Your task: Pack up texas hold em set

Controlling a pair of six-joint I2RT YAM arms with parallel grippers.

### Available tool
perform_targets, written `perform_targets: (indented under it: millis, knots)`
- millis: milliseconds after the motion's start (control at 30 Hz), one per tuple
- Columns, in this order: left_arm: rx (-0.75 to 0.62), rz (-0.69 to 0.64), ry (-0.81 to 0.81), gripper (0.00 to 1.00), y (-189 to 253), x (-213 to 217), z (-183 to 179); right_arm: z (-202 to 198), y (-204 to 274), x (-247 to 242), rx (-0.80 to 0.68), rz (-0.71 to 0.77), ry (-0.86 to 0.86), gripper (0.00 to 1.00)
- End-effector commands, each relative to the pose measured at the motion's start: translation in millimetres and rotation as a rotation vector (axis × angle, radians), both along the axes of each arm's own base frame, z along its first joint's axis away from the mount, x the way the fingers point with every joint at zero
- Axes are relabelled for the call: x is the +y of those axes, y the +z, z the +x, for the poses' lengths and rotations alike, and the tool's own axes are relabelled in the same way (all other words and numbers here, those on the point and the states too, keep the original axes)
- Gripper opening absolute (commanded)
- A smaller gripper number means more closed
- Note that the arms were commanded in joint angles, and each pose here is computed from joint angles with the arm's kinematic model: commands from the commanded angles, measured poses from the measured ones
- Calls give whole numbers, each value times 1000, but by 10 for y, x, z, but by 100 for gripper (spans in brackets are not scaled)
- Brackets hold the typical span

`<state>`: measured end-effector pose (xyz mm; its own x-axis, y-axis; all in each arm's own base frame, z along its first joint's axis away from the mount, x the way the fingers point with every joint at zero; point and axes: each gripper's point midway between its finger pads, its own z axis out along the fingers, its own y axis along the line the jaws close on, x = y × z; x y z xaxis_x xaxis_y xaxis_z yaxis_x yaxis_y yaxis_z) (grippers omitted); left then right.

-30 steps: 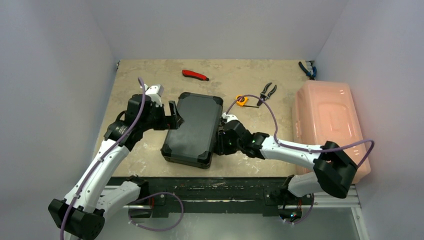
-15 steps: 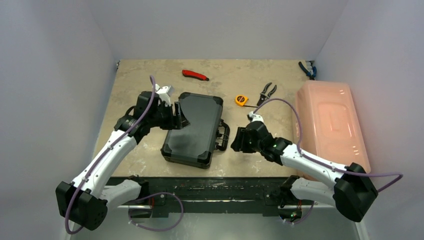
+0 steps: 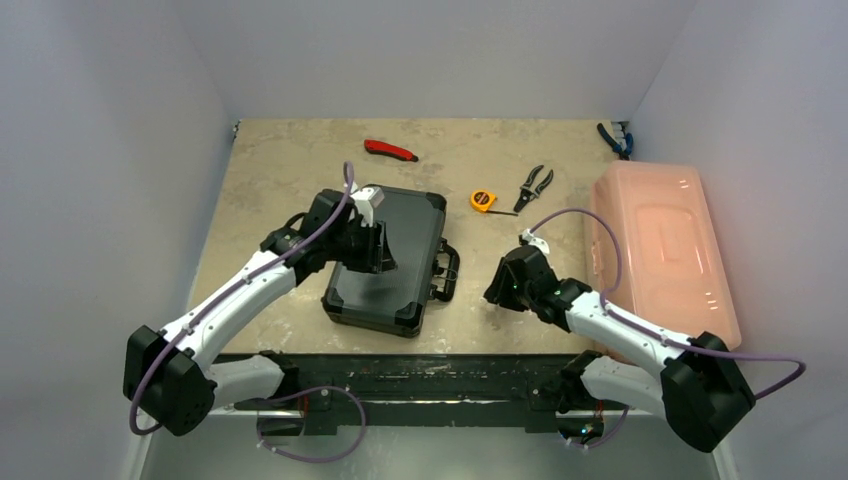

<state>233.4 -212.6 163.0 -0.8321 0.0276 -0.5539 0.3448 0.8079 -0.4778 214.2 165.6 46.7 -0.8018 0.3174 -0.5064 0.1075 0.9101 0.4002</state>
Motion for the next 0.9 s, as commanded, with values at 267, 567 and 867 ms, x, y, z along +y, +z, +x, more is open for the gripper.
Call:
perform_targets:
  millis: [267, 567, 867]
  knots:
    - [-22, 32, -65, 33, -145, -253, 15, 71, -75, -28, 6, 16, -36, 37]
    - [3, 64, -70, 19, -275, -278, 8, 97, -115, 18, 9, 28, -20, 35]
    - [18, 81, -76, 15, -383, -304, -11, 274, -82, 202, -3, 70, -3, 33]
